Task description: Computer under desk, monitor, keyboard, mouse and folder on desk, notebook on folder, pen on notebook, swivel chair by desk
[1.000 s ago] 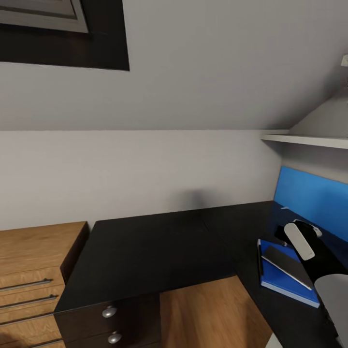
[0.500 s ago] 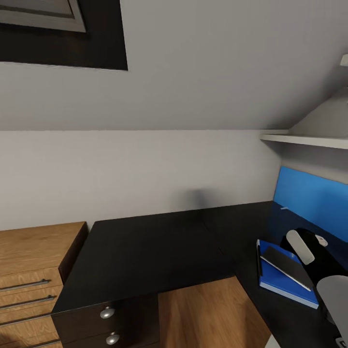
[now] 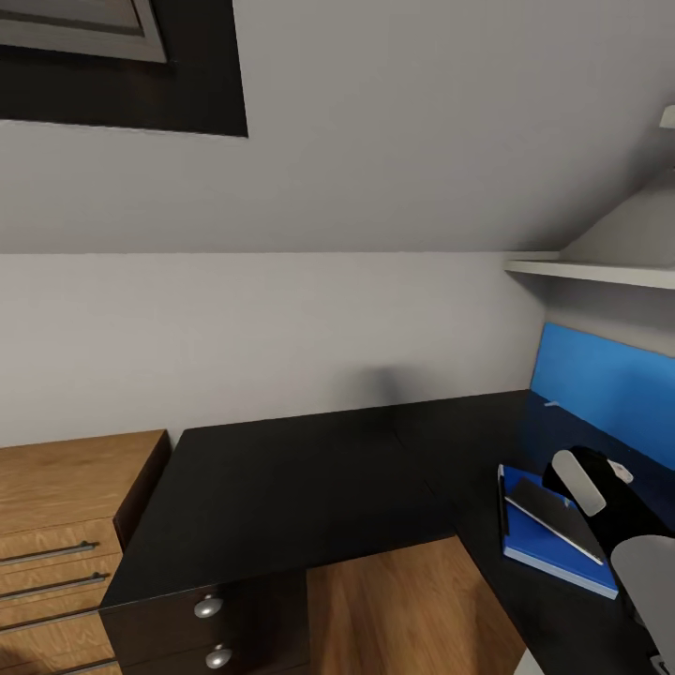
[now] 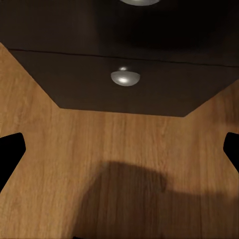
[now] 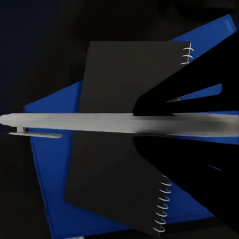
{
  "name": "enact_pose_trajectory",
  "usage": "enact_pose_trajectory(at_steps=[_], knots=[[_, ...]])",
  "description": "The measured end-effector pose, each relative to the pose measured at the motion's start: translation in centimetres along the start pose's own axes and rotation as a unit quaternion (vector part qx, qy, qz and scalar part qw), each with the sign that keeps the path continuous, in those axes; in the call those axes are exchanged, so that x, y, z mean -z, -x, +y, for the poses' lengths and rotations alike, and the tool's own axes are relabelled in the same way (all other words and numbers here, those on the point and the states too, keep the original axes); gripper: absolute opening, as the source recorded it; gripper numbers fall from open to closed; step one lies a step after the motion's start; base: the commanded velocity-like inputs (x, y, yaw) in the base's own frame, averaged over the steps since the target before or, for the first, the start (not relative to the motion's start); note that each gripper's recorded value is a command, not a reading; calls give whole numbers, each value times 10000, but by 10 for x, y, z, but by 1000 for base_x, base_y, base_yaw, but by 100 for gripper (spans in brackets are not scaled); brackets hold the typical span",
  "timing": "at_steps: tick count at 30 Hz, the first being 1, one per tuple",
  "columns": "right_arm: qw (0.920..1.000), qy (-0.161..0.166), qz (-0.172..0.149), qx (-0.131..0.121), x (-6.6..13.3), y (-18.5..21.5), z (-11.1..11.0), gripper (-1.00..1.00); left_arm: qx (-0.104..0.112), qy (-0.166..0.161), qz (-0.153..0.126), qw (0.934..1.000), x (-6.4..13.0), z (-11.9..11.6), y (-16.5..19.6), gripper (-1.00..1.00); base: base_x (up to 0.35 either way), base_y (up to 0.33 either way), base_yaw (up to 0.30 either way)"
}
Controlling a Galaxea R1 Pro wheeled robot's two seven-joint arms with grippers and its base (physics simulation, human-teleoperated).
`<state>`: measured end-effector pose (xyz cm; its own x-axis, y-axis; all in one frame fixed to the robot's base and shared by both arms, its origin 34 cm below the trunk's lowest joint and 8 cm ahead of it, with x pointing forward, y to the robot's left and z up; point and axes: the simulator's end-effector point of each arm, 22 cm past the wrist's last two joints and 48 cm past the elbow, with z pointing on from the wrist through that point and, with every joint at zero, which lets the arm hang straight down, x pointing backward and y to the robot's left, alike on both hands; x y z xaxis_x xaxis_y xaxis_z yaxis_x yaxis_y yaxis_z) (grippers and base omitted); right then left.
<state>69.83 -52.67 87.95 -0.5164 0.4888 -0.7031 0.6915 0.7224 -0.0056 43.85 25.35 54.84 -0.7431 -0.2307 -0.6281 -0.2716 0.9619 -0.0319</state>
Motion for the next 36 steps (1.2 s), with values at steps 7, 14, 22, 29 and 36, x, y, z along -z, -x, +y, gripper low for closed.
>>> enact_pose_trajectory(at_steps=[7, 14, 22, 29, 36], knots=[[9999, -10, 130, 93, -1, -7, -1, -100, 4, 3, -6, 10000, 0, 0, 1, 100, 0, 0, 0], [9996, -5, 227, 158, -6, -16, 0, -100, 92, 38, 3, 10000, -5, 4, -4, 100, 0, 0, 0], [9992, 13, 317, 231, -15, -31, 1, -100, 201, 115, 10, 9997, -16, 11, -12, 100, 0, 0, 0], [9991, 61, 349, 249, -22, -44, 8, -100, 214, 123, 10, 9997, -25, 13, -21, 100, 0, 0, 0], [9990, 68, 353, 251, -30, -54, 8, -100, 215, 124, 9, 9997, -35, 13, -29, 100, 0, 0, 0]])
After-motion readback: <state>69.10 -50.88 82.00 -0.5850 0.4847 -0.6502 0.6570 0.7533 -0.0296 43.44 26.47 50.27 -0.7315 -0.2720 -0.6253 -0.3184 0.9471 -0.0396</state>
